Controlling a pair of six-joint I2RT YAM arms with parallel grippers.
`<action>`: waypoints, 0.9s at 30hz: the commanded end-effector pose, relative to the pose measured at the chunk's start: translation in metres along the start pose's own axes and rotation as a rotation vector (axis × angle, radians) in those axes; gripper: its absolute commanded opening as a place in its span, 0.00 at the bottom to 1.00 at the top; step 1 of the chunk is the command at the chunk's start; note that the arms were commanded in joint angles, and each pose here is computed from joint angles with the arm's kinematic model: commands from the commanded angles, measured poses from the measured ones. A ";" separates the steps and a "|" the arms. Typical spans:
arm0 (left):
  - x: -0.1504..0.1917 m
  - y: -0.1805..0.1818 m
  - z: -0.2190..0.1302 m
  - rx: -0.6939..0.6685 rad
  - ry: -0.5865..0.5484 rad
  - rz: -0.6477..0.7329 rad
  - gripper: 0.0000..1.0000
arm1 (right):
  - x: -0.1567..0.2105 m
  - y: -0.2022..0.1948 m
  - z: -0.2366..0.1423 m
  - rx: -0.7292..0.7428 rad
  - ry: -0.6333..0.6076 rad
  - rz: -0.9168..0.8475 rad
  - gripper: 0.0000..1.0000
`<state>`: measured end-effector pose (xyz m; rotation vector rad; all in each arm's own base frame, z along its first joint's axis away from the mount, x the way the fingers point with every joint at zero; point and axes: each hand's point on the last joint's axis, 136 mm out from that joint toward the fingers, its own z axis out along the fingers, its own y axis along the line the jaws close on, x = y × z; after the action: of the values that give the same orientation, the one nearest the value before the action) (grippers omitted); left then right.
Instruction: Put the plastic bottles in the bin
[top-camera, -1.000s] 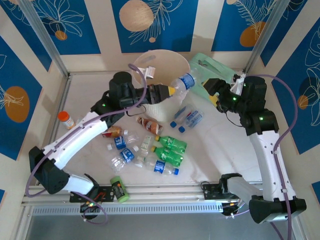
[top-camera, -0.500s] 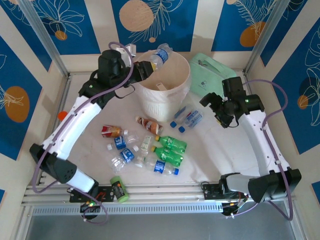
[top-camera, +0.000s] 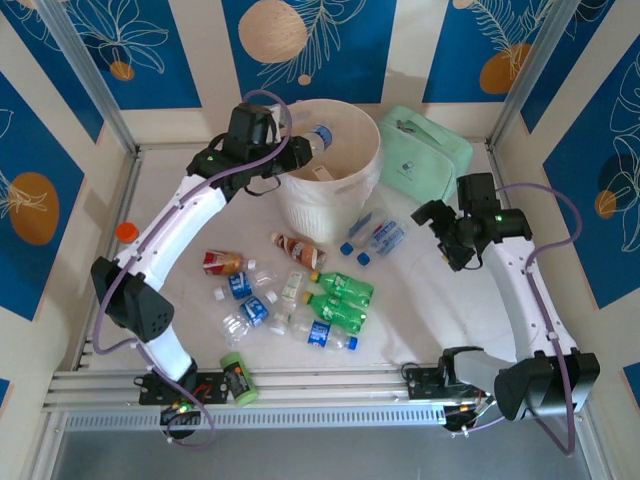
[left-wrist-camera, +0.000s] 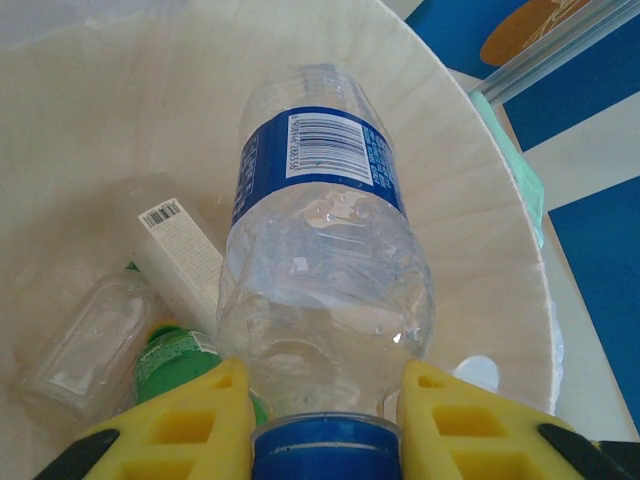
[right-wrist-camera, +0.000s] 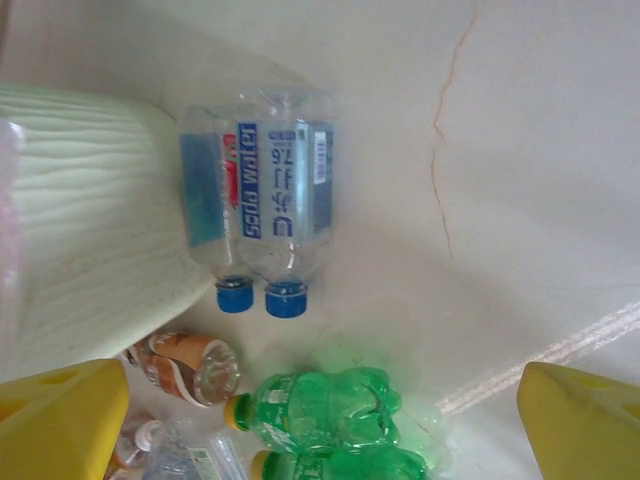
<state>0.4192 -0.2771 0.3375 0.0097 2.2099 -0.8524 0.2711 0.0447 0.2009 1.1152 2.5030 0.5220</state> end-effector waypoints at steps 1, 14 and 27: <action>-0.012 -0.004 -0.007 -0.004 -0.031 0.022 0.41 | 0.008 -0.001 0.005 -0.008 0.040 -0.038 1.00; -0.028 -0.049 -0.049 0.135 -0.130 0.082 0.60 | 0.011 0.011 0.035 0.044 0.129 -0.096 0.98; 0.042 -0.046 -0.106 0.323 -0.128 0.079 0.62 | 0.007 0.036 0.120 0.106 0.262 -0.083 0.88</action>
<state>0.3211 -0.2548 0.3940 0.1550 1.9446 -1.0448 0.3296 0.0843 0.1092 1.0608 2.8257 0.4909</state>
